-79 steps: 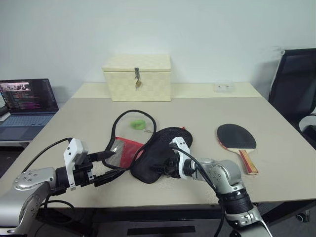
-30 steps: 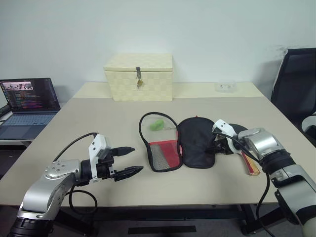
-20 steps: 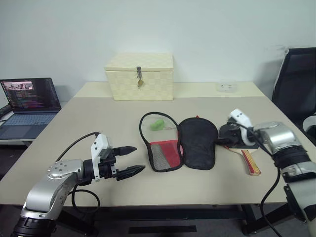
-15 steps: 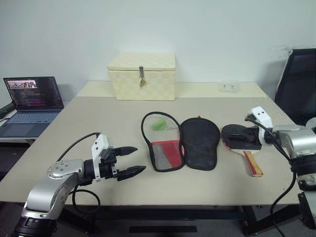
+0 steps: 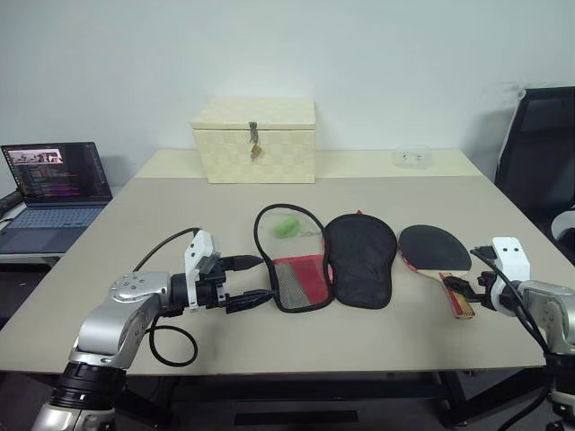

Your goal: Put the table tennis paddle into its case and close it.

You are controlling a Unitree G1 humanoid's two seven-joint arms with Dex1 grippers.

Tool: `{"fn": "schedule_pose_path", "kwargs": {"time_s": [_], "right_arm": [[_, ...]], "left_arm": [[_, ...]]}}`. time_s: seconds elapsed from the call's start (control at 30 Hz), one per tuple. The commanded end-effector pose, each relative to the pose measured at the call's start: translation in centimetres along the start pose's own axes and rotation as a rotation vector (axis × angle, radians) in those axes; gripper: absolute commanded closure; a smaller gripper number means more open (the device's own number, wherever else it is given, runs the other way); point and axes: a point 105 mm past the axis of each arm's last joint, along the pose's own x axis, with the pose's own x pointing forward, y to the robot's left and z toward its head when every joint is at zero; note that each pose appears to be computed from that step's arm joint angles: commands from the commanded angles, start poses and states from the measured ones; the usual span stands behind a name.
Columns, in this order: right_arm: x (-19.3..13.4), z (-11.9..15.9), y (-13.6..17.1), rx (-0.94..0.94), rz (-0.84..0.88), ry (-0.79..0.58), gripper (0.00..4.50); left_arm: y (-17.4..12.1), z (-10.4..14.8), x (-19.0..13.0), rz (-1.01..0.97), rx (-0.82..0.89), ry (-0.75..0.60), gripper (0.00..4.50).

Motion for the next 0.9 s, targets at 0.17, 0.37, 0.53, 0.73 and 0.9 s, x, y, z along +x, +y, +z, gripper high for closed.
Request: {"fn": "schedule_pose_path", "kwargs": {"time_s": [0.17,0.37,0.53,0.73,0.9], "right_arm": [[1.1,0.2,0.4,-0.01,-0.03,-0.027,0.03],[1.8,0.2,0.0,0.0,-0.066,-0.026,0.03],[2.3,0.7,-0.4,0.047,-0.124,-0.054,0.92],[1.3,4.6,-1.5,0.093,-0.229,-0.203,2.91],[-1.0,9.5,0.0,0.06,-0.207,-0.342,3.43]], "left_arm": [[0.2,1.0,-0.1,-0.007,0.051,-0.019,0.0],[0.2,0.8,-0.7,0.019,0.051,-0.015,0.0],[0.0,0.7,-1.2,0.033,0.045,-0.01,0.0],[0.0,0.6,-1.4,0.047,0.042,-0.01,0.0],[-0.2,0.5,-1.6,0.053,0.038,-0.009,0.0]]}}
